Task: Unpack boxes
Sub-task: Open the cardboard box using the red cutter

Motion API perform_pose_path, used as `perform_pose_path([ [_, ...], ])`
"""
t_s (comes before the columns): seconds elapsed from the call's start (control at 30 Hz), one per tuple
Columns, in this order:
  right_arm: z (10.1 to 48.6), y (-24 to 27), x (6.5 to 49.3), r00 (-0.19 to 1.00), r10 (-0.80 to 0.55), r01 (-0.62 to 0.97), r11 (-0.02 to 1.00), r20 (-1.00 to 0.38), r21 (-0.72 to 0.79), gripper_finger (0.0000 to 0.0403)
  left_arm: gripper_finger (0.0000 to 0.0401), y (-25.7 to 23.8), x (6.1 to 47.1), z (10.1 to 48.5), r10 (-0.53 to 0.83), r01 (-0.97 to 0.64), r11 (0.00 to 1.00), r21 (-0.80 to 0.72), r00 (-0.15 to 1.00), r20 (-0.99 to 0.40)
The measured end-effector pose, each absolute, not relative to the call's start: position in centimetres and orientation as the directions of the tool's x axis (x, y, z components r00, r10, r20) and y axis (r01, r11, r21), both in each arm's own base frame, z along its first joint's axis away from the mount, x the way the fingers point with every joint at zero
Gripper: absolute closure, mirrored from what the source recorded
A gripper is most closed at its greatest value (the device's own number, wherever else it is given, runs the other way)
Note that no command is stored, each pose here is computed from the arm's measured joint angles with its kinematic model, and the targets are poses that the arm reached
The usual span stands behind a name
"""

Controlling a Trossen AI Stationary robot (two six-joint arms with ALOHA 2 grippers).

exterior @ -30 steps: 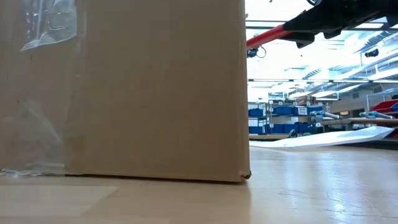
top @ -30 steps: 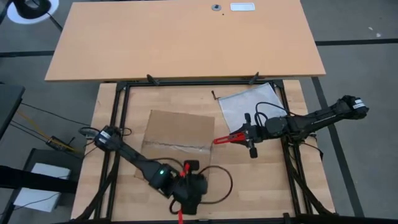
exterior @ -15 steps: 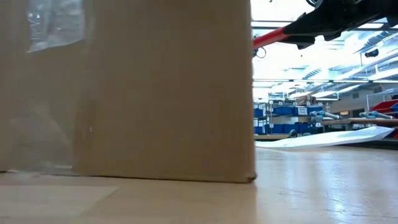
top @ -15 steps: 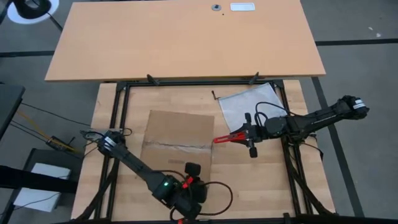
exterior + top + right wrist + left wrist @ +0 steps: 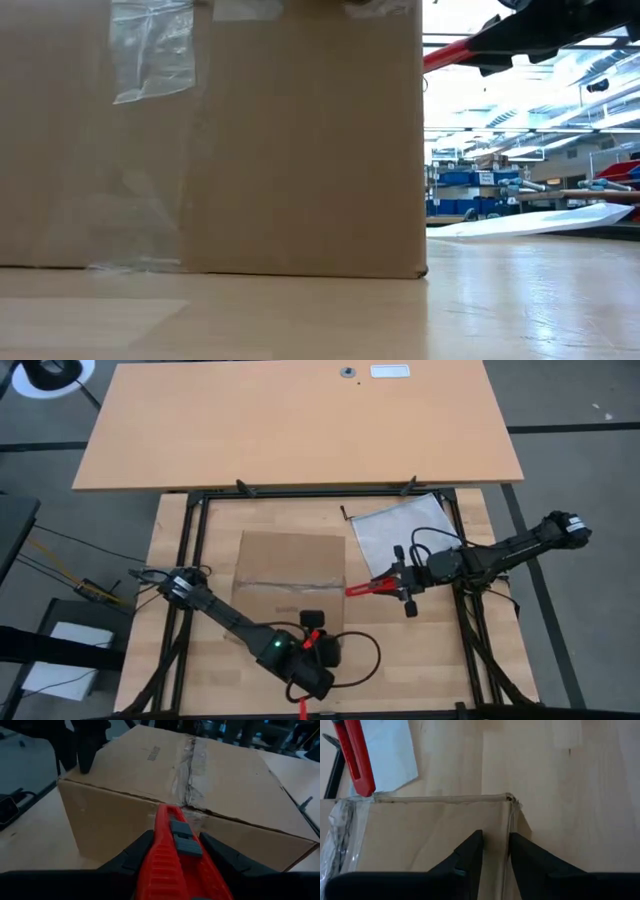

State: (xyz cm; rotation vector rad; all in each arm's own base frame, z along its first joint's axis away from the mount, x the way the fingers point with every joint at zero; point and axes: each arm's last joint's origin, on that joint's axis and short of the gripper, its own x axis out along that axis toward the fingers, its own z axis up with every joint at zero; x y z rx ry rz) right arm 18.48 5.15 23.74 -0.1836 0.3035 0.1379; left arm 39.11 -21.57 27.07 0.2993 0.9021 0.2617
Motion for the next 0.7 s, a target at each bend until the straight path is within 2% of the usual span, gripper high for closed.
perform_pose_path([
  [0.2,24.7,5.0,17.7,0.951,0.074,-0.130,0.976,-0.300,-0.172,0.0252,0.0295,-21.7,39.4,27.5,0.338,-0.111,0.932,0.345,0.611,-0.716],
  [0.37,26.9,4.3,16.5,0.961,0.013,-0.088,0.960,-0.276,-0.265,0.0262,0.0295,-21.9,39.2,29.4,0.334,-0.126,0.935,0.332,0.630,-0.701],
  [0.57,29.7,3.8,15.4,0.985,-0.012,-0.031,0.968,-0.170,-0.251,0.0253,0.0295,-21.7,38.6,30.7,0.339,-0.178,0.939,0.293,0.607,-0.718],
  [0.7,30.6,3.6,14.8,0.991,-0.018,-0.012,0.974,-0.132,-0.226,0.0250,0.0295,-21.7,38.8,32.8,0.316,-0.203,0.948,0.243,0.655,-0.686],
])
